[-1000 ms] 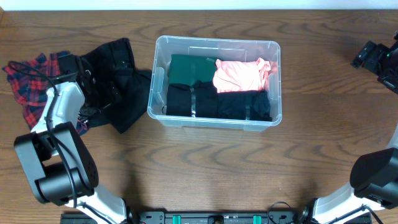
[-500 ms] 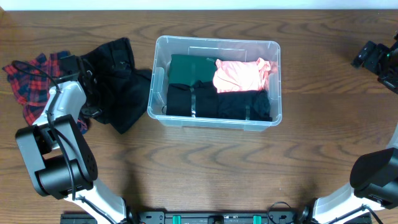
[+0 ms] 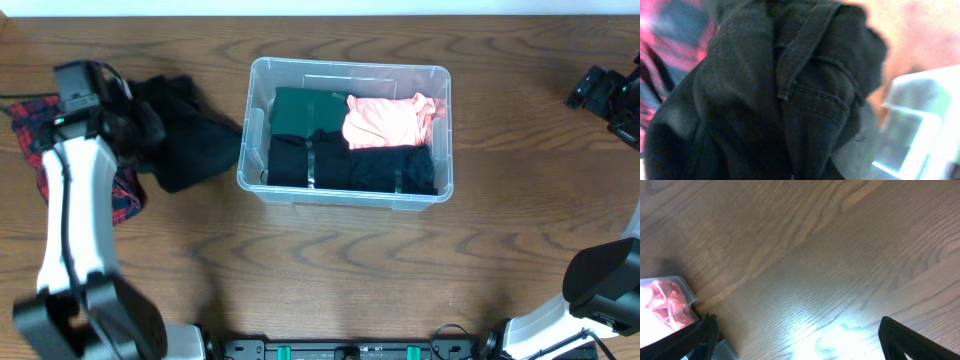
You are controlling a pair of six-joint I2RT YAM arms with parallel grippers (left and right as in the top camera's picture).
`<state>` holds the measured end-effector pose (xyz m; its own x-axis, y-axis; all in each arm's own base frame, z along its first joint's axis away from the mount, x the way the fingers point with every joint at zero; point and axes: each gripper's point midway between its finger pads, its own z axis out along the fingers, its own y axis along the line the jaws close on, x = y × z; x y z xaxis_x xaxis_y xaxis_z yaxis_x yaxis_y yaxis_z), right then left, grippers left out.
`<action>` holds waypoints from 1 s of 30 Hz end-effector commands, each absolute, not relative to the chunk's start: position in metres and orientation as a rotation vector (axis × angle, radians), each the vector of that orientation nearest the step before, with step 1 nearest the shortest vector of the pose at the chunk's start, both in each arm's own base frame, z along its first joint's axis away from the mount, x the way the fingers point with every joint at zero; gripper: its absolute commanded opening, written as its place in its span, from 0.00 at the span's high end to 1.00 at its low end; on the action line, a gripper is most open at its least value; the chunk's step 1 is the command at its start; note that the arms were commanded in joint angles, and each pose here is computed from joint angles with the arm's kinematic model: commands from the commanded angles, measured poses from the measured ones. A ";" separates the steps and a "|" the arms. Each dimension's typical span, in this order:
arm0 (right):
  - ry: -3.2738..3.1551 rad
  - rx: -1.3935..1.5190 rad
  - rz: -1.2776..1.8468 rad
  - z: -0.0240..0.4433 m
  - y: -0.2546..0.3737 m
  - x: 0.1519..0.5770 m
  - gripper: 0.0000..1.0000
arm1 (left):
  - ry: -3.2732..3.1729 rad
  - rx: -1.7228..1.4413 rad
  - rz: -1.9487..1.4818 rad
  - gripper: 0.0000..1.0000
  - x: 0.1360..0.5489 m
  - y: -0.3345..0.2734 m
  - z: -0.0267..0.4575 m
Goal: Pack container
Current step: 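Lift the black garment and lower it into the bin over the cloths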
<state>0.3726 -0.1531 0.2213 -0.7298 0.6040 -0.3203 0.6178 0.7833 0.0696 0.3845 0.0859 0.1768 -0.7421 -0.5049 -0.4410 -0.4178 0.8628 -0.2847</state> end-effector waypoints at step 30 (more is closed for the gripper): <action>2.649 0.959 -0.056 0.219 -0.154 0.372 0.01 | 1.952 -0.646 -0.682 0.94 0.351 -0.102 0.382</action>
<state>0.3727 -0.1532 0.2214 -0.7296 0.6039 -0.3207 0.6178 0.7832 0.0693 0.3466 -0.0892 0.3517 -0.5176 -0.6340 -0.5746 -0.1753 0.7359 -0.6541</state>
